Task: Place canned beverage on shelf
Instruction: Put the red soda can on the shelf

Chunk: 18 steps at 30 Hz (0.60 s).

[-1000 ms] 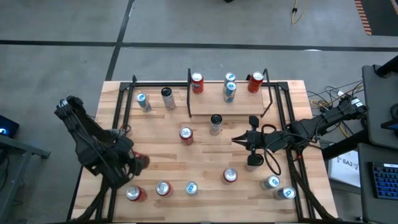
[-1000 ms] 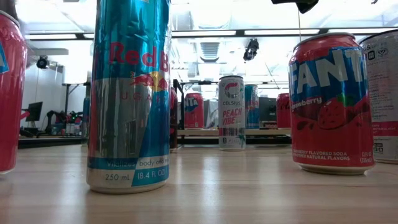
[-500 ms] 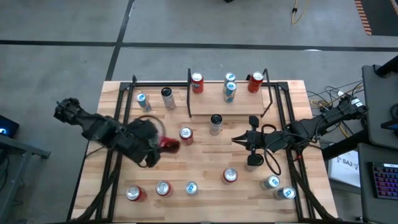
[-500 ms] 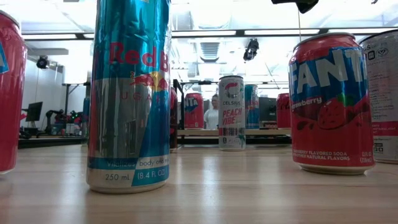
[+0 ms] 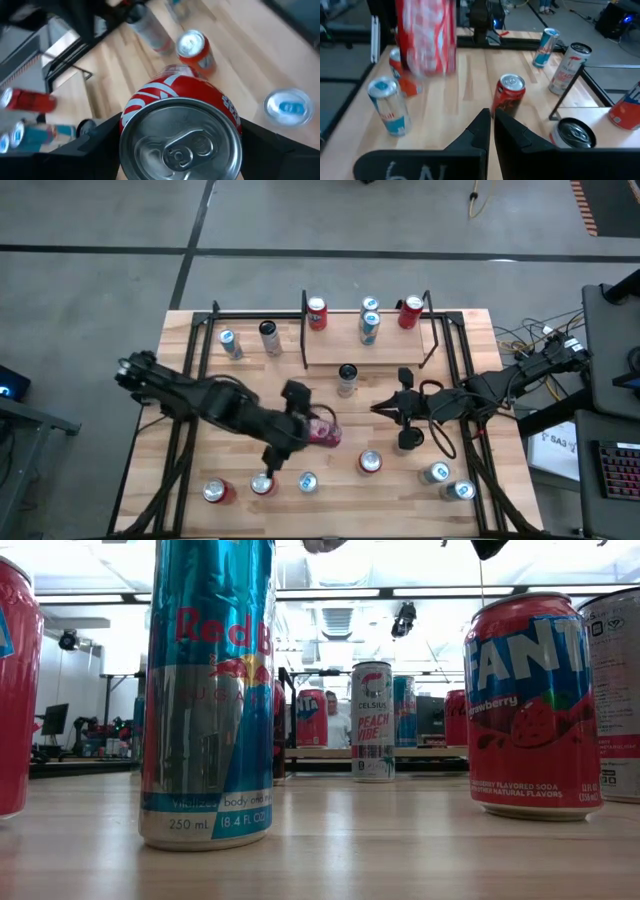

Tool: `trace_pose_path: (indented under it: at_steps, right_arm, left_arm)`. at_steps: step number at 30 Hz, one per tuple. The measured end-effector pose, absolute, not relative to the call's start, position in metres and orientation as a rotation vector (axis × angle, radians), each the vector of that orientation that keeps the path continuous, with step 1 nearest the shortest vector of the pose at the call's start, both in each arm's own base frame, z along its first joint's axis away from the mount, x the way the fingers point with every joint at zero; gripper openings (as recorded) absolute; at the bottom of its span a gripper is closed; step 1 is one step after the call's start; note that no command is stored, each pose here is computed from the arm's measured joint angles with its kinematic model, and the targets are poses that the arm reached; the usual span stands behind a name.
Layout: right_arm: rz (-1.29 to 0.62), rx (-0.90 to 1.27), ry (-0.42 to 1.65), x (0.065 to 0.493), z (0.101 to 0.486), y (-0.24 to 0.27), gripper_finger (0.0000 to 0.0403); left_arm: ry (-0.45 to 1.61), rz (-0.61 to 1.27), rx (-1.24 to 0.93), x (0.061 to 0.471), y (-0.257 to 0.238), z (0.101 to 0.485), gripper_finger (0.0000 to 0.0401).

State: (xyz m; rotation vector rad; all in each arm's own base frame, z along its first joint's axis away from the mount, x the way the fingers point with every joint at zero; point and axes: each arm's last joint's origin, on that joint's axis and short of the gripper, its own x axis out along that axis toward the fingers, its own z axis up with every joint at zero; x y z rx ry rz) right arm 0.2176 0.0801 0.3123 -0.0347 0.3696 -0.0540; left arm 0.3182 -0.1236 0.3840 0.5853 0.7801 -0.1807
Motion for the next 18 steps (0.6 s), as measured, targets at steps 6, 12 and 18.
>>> trace_pose_path:
  at_steps: [6,12,18]
  right_arm:
    - [-0.021,0.011,0.312,0.220,0.311,0.082,0.0014]
    - [-0.017,0.046,0.322,0.235,0.300,0.089,0.0071]
    - [-0.020,0.030,0.359,0.256,0.290,0.098,0.0198]
  left_arm:
    - [0.792,-0.267,0.700,0.339,-0.118,0.369,0.0287]
    - [0.774,-0.306,0.748,0.343,-0.114,0.368,0.0287]
    - [0.768,-0.309,0.770,0.343,-0.111,0.370,0.0287]
